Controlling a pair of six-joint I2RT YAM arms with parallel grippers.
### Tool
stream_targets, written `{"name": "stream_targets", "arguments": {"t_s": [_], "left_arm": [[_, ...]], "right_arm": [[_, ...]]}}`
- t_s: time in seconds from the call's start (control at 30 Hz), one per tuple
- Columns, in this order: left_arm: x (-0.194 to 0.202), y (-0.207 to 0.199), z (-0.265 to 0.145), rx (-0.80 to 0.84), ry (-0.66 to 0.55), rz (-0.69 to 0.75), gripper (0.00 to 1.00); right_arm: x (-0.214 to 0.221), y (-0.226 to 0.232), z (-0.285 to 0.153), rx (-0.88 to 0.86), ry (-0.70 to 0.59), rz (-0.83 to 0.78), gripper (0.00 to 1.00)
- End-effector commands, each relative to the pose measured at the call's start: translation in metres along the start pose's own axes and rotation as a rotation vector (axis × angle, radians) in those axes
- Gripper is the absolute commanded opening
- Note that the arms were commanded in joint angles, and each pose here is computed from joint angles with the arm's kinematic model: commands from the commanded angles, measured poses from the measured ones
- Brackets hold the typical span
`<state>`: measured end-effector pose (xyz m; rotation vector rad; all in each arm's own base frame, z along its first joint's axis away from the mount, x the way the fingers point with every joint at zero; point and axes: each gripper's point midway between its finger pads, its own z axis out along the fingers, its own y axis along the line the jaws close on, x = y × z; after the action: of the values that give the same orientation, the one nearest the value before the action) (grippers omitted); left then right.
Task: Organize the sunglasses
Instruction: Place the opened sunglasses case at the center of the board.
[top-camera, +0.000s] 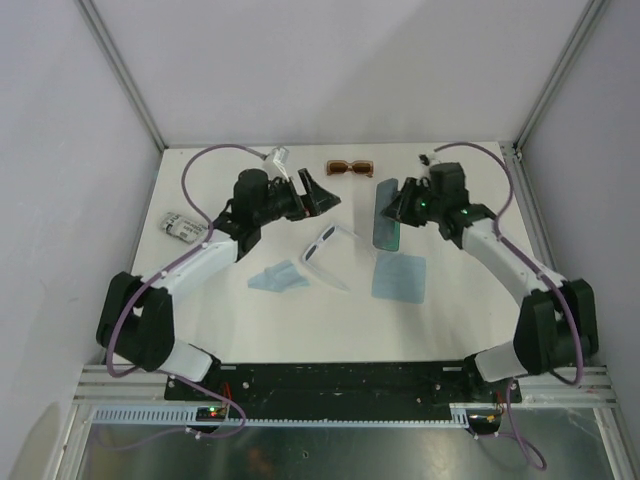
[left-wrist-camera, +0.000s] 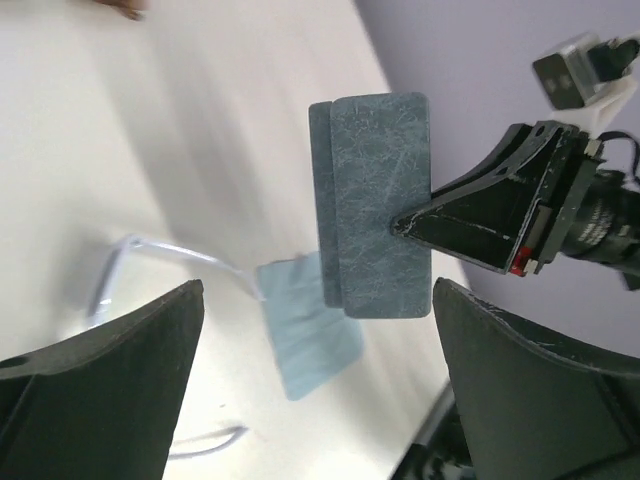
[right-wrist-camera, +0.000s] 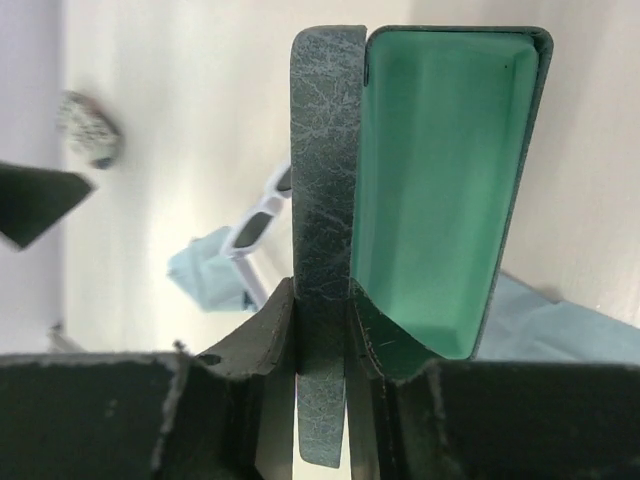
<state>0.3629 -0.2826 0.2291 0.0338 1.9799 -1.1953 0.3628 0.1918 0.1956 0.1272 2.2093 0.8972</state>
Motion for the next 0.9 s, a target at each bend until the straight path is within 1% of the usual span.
{"name": "stream_targets", "arguments": {"t_s": [0.0, 0.1, 0.33, 0.5, 0.57, 0.63, 0.67, 0.73, 0.77, 0.83, 0.87], "left_arm": [[0.004, 0.041, -0.024, -0.230, -0.007, 0.173, 1.00], [0.012, 0.056, -0.030, -0.290, 0.005, 0.199, 0.99], [0.028, 0.080, -0.038, -0.375, 0.034, 0.211, 1.00], [0.034, 0.085, -0.038, -0.386, 0.052, 0.208, 1.00], [0.036, 0.087, -0.037, -0.388, 0.059, 0.205, 1.00], [0.036, 0.088, -0.038, -0.390, 0.060, 0.205, 1.00], [0.037, 0.089, -0.038, -0.392, 0.060, 0.205, 1.00], [0.037, 0.089, -0.039, -0.395, 0.058, 0.203, 1.00], [0.037, 0.088, -0.040, -0.393, 0.057, 0.202, 1.00], [0.038, 0.087, -0.040, -0.388, 0.058, 0.203, 1.00], [0.039, 0.087, -0.040, -0.387, 0.059, 0.203, 1.00]], "right_arm": [[-0.007, -0.023, 0.018, 0.278, 0.039, -0.213, 0.00], [-0.008, -0.036, 0.037, 0.395, 0.086, -0.286, 0.00], [-0.015, -0.071, 0.060, 0.616, 0.159, -0.381, 0.00], [-0.016, -0.078, 0.081, 0.659, 0.197, -0.389, 0.00], [-0.014, -0.075, 0.089, 0.650, 0.207, -0.391, 0.08], [-0.013, -0.069, 0.094, 0.631, 0.210, -0.393, 0.29], [-0.013, -0.065, 0.095, 0.615, 0.209, -0.390, 0.37], [-0.013, -0.054, 0.096, 0.558, 0.207, -0.370, 0.45], [-0.014, -0.049, 0.094, 0.528, 0.207, -0.356, 0.47], [-0.017, -0.036, 0.085, 0.472, 0.185, -0.336, 0.55], [-0.016, -0.034, 0.079, 0.451, 0.179, -0.326, 0.61]]}}
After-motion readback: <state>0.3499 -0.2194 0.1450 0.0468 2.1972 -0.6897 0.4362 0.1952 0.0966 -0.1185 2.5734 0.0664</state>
